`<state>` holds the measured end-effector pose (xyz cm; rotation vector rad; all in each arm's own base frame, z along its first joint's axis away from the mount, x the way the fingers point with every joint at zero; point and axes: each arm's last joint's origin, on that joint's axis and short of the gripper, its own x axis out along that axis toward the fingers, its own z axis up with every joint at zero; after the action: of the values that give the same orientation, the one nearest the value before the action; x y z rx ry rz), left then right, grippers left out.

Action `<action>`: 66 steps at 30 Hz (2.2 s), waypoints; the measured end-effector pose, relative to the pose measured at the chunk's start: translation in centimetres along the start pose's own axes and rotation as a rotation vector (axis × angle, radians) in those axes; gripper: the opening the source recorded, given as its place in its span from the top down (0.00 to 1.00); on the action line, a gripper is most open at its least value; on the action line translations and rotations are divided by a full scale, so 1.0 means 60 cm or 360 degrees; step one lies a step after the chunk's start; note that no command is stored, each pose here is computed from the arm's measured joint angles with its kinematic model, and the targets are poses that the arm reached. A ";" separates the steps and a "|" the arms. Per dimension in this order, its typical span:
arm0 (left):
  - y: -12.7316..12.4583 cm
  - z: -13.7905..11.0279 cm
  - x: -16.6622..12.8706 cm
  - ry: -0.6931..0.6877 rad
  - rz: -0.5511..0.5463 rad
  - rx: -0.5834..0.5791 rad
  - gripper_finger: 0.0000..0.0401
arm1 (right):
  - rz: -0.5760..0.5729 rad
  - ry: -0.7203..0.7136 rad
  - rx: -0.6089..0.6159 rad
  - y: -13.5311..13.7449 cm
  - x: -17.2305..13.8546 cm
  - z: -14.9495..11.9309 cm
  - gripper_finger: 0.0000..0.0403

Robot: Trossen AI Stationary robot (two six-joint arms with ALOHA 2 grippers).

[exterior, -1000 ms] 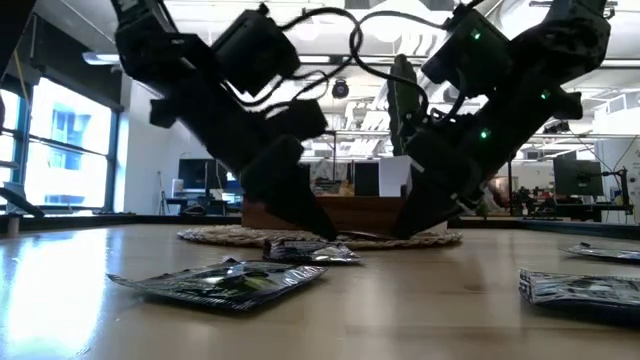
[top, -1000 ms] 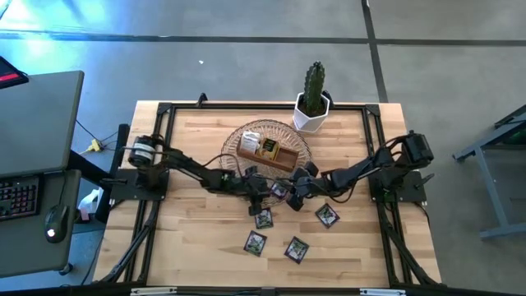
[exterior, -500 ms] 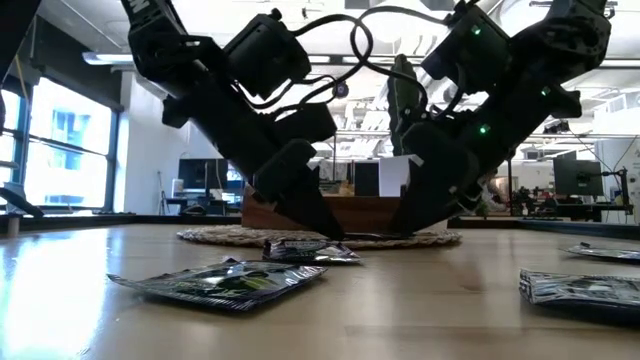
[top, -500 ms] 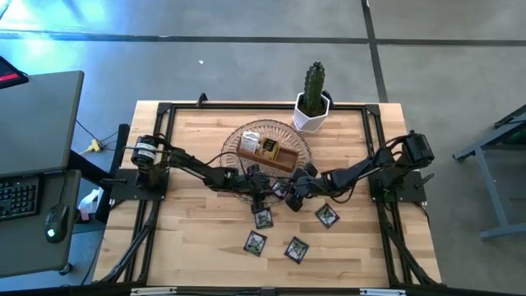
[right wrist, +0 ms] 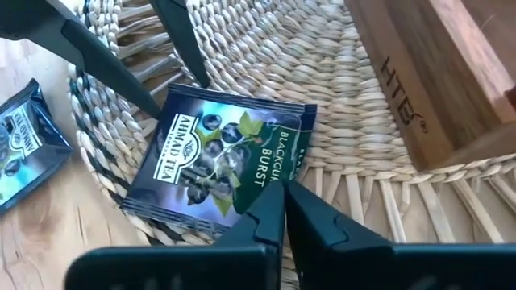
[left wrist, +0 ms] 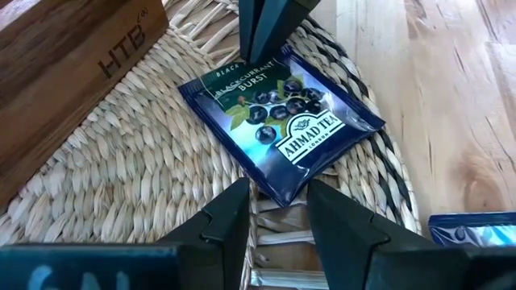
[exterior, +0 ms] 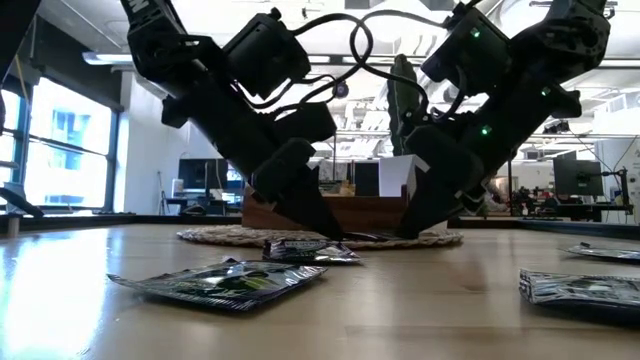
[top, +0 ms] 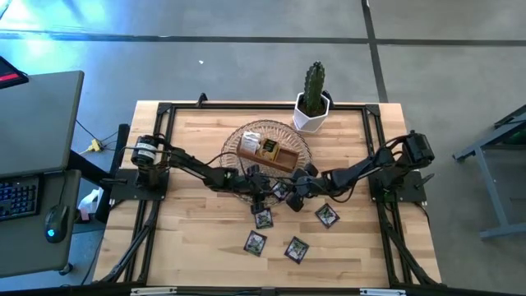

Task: Pick & Place Tea
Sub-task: Put the purple tea pack into the right section of the wooden organizer

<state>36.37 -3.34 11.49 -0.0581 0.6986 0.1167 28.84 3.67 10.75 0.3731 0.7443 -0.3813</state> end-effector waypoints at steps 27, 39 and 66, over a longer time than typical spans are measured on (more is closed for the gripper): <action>0.000 0.003 -0.007 0.0005 0.0029 -0.0080 0.69 | -0.0381 -0.0427 -0.0688 0.007 -0.112 0.141 1.00; 0.001 0.002 -0.007 0.0013 0.0029 -0.0079 0.69 | -0.0453 -0.0250 -0.0606 -0.069 -0.085 0.153 1.00; -0.030 0.054 -0.015 0.0219 -0.0289 -0.0090 0.69 | 0.0003 -0.0323 -0.0765 -0.004 -0.097 0.122 0.67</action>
<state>37.99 -4.90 14.53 -0.1845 0.8237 -0.0424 29.02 1.27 19.79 -0.1164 0.6122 -0.2235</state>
